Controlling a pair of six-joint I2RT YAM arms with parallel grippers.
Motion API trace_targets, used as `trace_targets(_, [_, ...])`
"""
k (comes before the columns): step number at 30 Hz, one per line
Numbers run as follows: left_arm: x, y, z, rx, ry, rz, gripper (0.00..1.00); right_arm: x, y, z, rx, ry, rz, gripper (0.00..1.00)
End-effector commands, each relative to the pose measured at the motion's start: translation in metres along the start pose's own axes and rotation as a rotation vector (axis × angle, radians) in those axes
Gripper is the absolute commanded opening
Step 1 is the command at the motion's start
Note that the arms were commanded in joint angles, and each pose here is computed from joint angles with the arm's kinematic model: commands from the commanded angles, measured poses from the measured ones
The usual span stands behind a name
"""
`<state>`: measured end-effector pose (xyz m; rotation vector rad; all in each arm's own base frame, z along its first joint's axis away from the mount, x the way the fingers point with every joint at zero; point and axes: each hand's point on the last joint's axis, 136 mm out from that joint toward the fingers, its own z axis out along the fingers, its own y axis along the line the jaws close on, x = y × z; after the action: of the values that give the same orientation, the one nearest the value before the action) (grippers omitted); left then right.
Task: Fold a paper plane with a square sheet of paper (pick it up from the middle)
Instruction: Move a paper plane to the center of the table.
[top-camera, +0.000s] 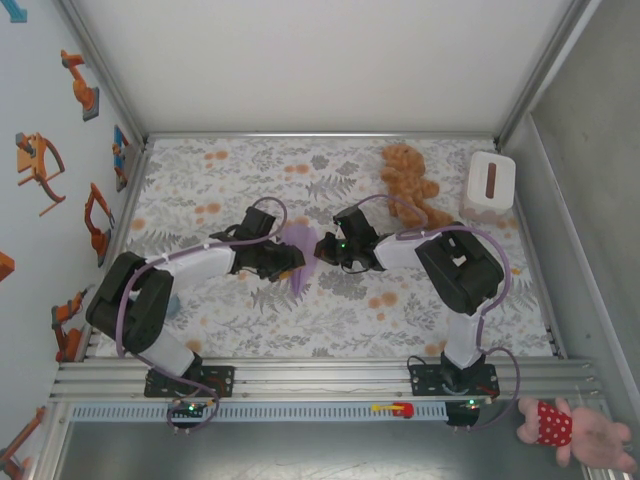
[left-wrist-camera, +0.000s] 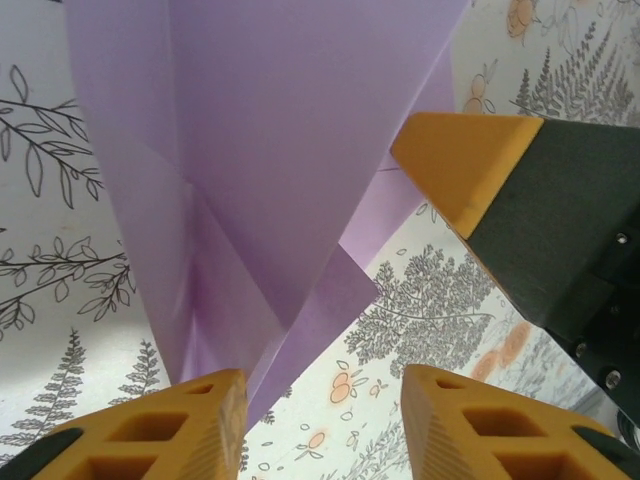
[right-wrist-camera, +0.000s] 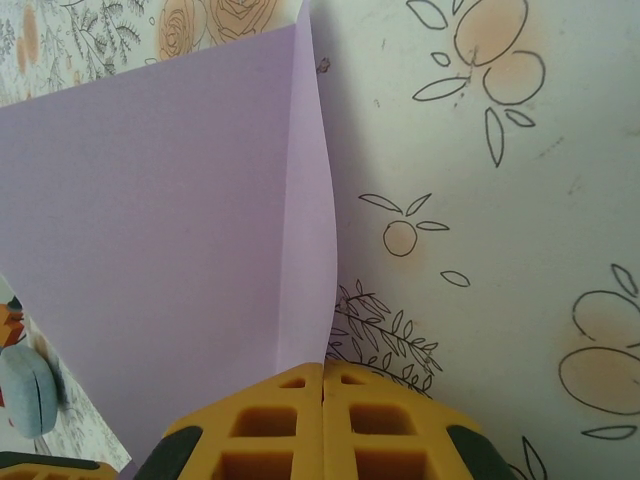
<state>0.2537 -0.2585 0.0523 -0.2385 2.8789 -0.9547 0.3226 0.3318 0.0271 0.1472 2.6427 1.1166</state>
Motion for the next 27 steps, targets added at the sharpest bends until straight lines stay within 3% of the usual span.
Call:
trace_targets(1, [-0.001,0.004,0.003,-0.065,-0.004,0.028,0.48,-0.006,0.007,0.0,-0.021,-0.008,0.004,0.0])
trace_targets(18, [-0.003,0.01,0.014,-0.28,-0.012,0.151,0.53,-0.006,0.007,0.0,-0.02,-0.011,0.004,0.0])
trace_targets(27, [-0.005,0.016,0.015,-0.415,-0.025,0.219,0.42,-0.006,0.006,0.0,-0.017,-0.009,0.005,0.0])
